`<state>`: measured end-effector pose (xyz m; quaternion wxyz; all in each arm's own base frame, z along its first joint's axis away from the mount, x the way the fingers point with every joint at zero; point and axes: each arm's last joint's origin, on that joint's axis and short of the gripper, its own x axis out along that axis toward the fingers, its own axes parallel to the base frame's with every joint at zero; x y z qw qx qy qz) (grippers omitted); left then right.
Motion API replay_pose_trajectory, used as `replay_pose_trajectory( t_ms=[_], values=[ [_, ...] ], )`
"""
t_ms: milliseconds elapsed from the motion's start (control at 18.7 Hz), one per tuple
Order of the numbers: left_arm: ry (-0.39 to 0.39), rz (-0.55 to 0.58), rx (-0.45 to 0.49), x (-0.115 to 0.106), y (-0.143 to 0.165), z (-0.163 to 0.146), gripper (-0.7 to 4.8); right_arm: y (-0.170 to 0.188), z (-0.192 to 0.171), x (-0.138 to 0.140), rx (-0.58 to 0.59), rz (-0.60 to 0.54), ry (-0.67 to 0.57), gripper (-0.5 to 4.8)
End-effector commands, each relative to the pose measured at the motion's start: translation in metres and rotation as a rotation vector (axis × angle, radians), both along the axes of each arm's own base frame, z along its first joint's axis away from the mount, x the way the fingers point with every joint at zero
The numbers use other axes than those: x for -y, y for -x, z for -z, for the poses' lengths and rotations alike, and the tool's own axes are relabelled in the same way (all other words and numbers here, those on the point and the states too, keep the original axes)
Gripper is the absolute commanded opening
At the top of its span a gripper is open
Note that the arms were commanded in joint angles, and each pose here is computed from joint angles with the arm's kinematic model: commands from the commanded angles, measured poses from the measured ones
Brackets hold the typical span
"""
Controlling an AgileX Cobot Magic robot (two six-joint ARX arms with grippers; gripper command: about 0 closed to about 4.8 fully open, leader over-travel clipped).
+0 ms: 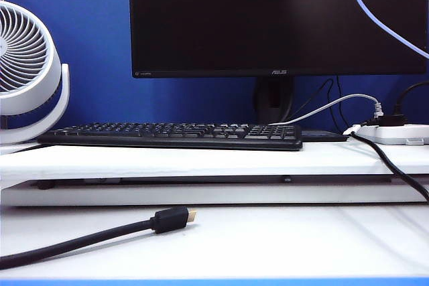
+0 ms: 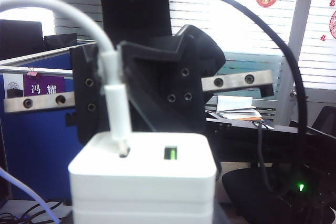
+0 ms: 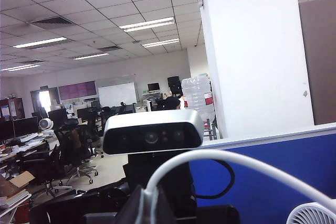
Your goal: Pick up the Type-C charging cable and the charging base, insert one end of the Type-C charger into the corresponding slot on the base, and finally place the plugged-in charger back on the table.
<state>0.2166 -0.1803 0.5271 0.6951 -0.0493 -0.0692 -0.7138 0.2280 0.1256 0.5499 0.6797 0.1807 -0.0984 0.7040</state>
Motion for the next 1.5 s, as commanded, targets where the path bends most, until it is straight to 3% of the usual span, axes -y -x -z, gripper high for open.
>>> replay_pose_trajectory(
  t_ms=[53, 694, 908, 1122, 1496],
  values=[
    [0.032, 0.001, 0.045, -0.002, 0.004, -0.007, 0.21, 0.001, -0.001, 0.000, 0.017, -0.004, 0.008, -0.08],
    [0.076, -0.024, 0.056, -0.003, 0.005, -0.012, 0.21, 0.004, -0.001, -0.007, 0.085, 0.019, -0.013, -0.08],
    [0.126, -0.018, 0.088, -0.005, 0.007, -0.018, 0.21, 0.004, 0.000, -0.007, 0.104, 0.020, 0.006, -0.08],
    [0.104, 0.022, 0.061, -0.005, 0.008, -0.017, -0.05, 0.003, 0.003, -0.008, 0.085, -0.008, 0.045, -0.08],
    [0.101, 0.031, 0.067, -0.006, 0.008, -0.017, -0.05, 0.000, 0.008, -0.009, 0.078, -0.022, 0.102, -0.09]
  ],
)
